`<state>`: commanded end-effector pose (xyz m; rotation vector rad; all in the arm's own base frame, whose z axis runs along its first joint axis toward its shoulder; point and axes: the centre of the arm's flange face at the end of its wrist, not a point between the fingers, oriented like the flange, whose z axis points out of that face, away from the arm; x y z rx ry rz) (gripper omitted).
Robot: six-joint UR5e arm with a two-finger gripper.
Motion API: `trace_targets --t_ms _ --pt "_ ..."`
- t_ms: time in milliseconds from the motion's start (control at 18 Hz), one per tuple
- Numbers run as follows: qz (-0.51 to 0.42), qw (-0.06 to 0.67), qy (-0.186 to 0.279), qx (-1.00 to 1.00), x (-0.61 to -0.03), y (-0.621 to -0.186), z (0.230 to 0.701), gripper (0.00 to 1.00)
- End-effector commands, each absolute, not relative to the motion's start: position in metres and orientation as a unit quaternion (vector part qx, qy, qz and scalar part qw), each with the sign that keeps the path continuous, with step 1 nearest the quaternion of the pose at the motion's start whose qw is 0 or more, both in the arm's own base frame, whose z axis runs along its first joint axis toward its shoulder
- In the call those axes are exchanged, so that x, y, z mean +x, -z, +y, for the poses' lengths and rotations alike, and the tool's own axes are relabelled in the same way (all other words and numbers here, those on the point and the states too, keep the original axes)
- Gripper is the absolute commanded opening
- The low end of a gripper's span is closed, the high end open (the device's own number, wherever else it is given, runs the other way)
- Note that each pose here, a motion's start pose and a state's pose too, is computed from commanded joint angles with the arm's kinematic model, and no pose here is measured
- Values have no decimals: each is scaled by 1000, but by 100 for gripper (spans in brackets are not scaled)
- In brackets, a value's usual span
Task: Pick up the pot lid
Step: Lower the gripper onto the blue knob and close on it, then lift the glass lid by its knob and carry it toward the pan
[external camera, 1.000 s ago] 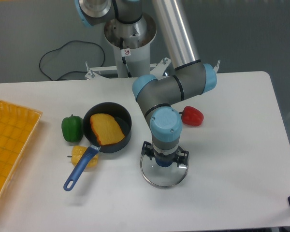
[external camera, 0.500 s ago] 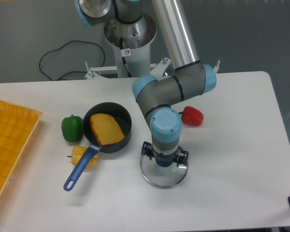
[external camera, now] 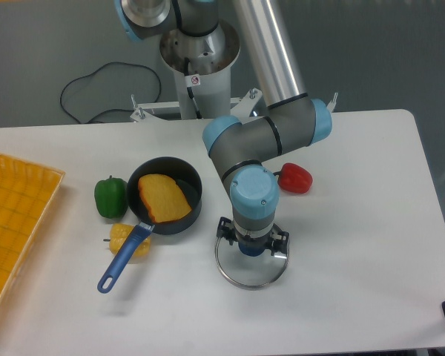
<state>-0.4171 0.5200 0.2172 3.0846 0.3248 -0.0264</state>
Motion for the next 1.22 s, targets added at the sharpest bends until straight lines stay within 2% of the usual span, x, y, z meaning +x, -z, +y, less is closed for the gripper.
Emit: trace_targets --t_ms 556,833,1000,1111,1167,1222 --pt "105 24 5 994 -414 -212 517 92" --pt "103 22 7 994 -415 -215 519 86" --pt "105 22 6 994 -415 -214 518 78" --pt "105 22 6 994 -415 -214 518 76" --pt "106 22 6 994 -415 -214 518 67" --pt "106 22 6 994 -415 -214 518 67"
